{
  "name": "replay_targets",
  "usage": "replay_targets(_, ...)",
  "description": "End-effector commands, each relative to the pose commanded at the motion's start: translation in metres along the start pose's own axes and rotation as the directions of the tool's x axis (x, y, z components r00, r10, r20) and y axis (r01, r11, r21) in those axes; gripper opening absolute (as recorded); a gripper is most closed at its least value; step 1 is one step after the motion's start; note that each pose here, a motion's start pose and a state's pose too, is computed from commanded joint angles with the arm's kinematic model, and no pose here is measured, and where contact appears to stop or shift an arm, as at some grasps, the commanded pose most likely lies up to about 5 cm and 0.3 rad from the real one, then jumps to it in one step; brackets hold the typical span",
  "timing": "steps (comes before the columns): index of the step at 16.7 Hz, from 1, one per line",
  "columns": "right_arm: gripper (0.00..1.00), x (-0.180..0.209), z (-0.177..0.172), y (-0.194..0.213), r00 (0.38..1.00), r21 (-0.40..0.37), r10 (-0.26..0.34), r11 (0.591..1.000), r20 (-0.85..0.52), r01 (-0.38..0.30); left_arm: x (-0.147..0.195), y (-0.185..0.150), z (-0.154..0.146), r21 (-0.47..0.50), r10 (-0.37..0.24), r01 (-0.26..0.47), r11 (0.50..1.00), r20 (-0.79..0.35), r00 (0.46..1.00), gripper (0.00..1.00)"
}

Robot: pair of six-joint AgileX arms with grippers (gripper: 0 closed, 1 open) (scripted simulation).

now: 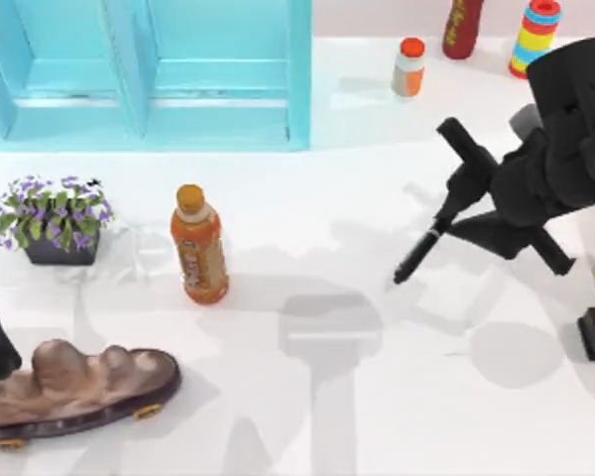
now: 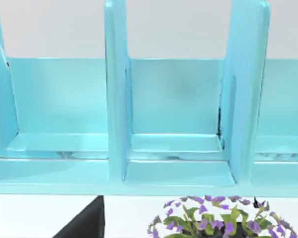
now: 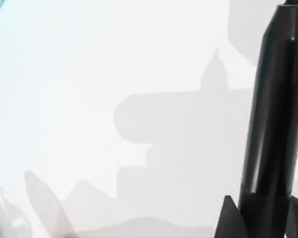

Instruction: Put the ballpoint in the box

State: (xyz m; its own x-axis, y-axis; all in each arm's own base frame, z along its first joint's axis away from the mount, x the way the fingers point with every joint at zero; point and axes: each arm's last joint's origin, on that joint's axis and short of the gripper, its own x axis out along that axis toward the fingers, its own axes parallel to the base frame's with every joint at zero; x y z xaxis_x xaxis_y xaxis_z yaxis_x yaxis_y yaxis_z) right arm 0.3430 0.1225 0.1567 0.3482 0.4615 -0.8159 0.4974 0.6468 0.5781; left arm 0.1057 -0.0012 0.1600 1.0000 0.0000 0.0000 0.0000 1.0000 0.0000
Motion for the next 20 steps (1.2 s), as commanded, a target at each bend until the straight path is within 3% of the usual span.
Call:
replay_targets(4,0.0,-0.026,-0.002,0.016,1.0,-0.006,0.014,1.0,0.002,-0.014,0.0,0.0,0.0,0.0,0.0,0.0,1.0,0.0,1.0,1.0)
replay_targets(12,0.0,-0.033,0.009,0.017,0.999,0.01,0.027,1.0,0.033,-0.027,0.0,0.0,0.0,0.0,0.0,0.0,1.0,0.0,1.0,1.0)
replay_targets(16,0.0,-0.071,0.06,0.0,0.981,0.103,0.061,0.991,0.186,-0.081,0.0,0.0,0.0,0.0,0.0,0.0,1.0,0.0,1.0,1.0)
replay_targets(20,0.0,-0.129,0.113,-0.061,0.935,0.262,0.026,0.957,0.353,-0.126,0.0,0.0,0.0,0.0,0.0,0.0,1.0,0.0,1.0,1.0)
